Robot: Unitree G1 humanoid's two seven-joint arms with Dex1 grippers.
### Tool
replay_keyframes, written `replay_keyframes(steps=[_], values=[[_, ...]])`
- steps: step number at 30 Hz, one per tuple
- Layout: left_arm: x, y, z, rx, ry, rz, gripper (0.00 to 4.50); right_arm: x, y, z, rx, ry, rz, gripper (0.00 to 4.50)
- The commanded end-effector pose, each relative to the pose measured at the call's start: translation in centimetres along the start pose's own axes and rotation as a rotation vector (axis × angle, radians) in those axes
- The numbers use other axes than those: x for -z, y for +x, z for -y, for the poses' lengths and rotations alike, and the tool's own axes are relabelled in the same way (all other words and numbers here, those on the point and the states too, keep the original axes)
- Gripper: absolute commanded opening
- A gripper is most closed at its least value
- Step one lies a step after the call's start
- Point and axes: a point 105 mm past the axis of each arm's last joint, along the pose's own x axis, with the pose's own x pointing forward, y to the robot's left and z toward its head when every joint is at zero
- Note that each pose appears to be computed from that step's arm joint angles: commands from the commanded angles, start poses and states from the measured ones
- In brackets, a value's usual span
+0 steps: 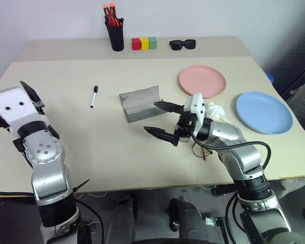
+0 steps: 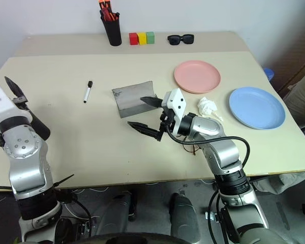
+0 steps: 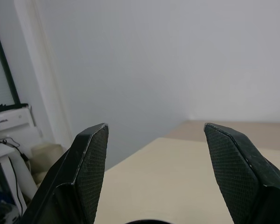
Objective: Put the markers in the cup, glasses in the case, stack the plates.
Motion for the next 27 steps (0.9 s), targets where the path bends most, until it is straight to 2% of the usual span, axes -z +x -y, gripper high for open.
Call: replay_keyframes(steps=[1,5,10,17,25,27], values=[[-2.3,0.3,-0.9,-0.029,-0.013,0.073,3.31,-1.1,0.4,-0.2,-0.018,-0.038,0.033,4.5],[-2.7,0.9,-1.3,0.02,0.008,0.081,3.31,-1.1,0.4,-0.2,-0.02,-0.037,0.03,4.5],[-3.0,1.8,-1.2,0.199,0.056,0.082,3.31,-0.9,0.2,-0.2,-0.022,-0.035,0.022,4.5],[-2.9,3.2,-3.8,0.269,0.109,0.04,3.31,-0.8,0.3,-0.1,-0.027,-0.032,0.021,4.5],[-3.4,3.1,-5.1,0.535,0.256,-0.017,3.31,-0.5,0.4,-0.1,-0.039,-0.028,0.015,4.5],[-3.2,2.7,-5.4,0.625,0.343,-0.052,3.31,-0.5,0.4,-0.1,-0.043,-0.026,0.014,4.5]])
